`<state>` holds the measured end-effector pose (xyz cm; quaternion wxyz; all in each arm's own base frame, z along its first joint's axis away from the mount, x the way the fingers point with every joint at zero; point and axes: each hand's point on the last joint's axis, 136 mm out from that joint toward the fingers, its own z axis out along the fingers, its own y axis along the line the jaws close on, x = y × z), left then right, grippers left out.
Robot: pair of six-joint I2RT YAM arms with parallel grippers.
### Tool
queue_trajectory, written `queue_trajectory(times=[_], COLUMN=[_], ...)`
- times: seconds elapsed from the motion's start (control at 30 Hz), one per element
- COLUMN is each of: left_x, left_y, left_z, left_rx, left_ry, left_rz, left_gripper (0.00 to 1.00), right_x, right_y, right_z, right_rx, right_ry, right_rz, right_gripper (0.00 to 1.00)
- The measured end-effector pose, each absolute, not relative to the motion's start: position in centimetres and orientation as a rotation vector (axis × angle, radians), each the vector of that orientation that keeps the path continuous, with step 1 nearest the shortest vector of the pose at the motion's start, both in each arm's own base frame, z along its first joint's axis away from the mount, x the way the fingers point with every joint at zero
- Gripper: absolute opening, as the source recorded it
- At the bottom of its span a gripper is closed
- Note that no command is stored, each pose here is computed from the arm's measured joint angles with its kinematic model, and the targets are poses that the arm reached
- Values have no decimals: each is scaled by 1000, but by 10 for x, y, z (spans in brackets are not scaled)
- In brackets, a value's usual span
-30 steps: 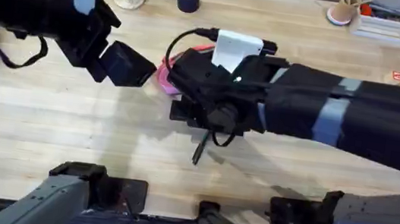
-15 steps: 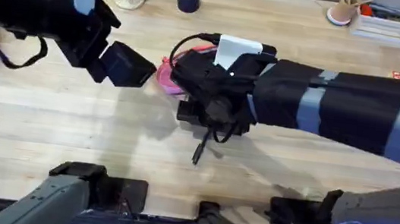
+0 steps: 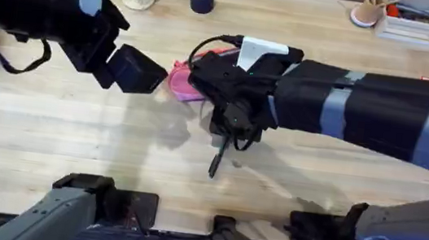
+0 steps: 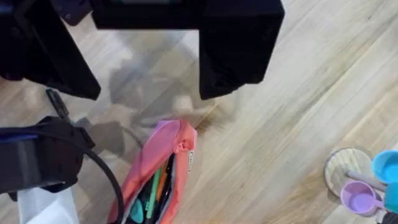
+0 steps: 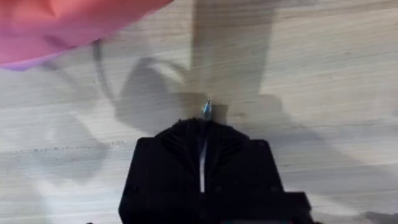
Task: Unzip the bag, pick up the pens from the table one at a time and place them inside, then zip the bag closed.
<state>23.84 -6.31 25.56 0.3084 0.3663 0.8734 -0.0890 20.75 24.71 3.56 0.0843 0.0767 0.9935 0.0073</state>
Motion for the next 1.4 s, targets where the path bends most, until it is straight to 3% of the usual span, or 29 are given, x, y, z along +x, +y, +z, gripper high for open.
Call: queue_trajectory(times=[0.57, 1.07, 1.4], left_x=[238, 238, 239], left_y=[-63, -63, -63], left_z=[256, 256, 256], left_rx=[968, 968, 968], left_ry=[2308, 2308, 2308], left_rz=[-235, -235, -235], left_gripper=[993, 993, 993], right_x=[224, 309, 371], right_y=[239, 246, 220], right_z=[42, 142, 163], right_rx=[224, 201, 474], right_ry=[3008, 2721, 2568], right_rz=[53, 80, 222], right_gripper=[31, 31, 31])
